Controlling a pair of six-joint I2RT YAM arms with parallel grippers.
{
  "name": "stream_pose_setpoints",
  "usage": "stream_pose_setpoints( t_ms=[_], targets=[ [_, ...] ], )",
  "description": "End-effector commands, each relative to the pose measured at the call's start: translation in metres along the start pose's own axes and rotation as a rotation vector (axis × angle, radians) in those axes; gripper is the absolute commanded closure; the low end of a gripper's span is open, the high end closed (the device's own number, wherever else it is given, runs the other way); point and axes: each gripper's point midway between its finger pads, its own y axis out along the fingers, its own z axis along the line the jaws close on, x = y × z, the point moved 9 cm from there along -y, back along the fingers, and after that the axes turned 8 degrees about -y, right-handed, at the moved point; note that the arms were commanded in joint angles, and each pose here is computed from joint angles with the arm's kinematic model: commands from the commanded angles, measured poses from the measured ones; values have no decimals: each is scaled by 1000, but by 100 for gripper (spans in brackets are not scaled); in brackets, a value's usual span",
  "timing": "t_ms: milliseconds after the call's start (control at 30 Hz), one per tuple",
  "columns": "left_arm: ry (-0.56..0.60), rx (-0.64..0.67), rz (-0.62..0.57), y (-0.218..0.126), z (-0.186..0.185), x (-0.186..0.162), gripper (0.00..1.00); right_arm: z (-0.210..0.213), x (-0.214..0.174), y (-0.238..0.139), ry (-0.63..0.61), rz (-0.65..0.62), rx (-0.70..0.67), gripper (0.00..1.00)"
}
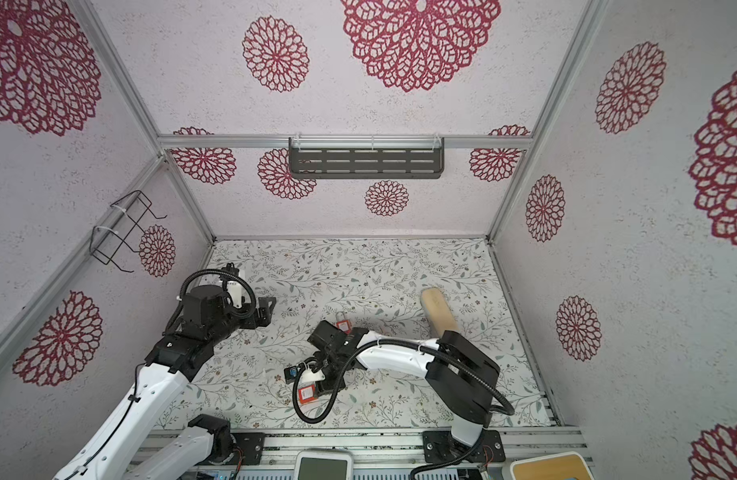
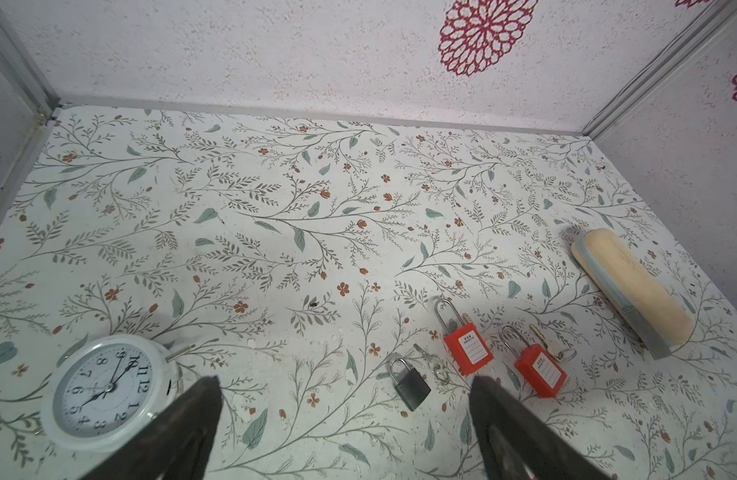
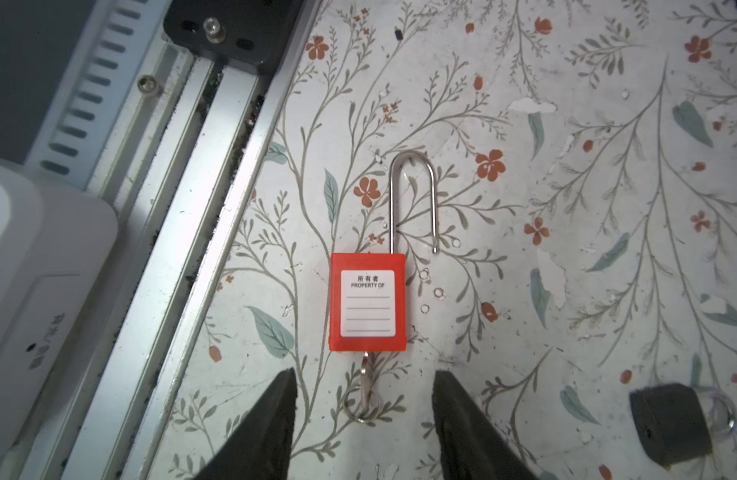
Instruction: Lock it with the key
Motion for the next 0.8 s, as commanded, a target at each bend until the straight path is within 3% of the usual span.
stream_pose_setpoints(
  t_ms=[0, 100, 767],
  targets=[
    [-23, 8, 9, 4, 3, -2, 3, 1, 5, 3, -29, 50, 49, 42],
    [-26, 17, 9, 3, 5, -3, 3, -1, 7, 10, -30, 85, 78, 38],
    [-56, 49, 24, 7, 15, -7, 3, -6, 15, 38, -39, 231, 153, 36]
  ],
)
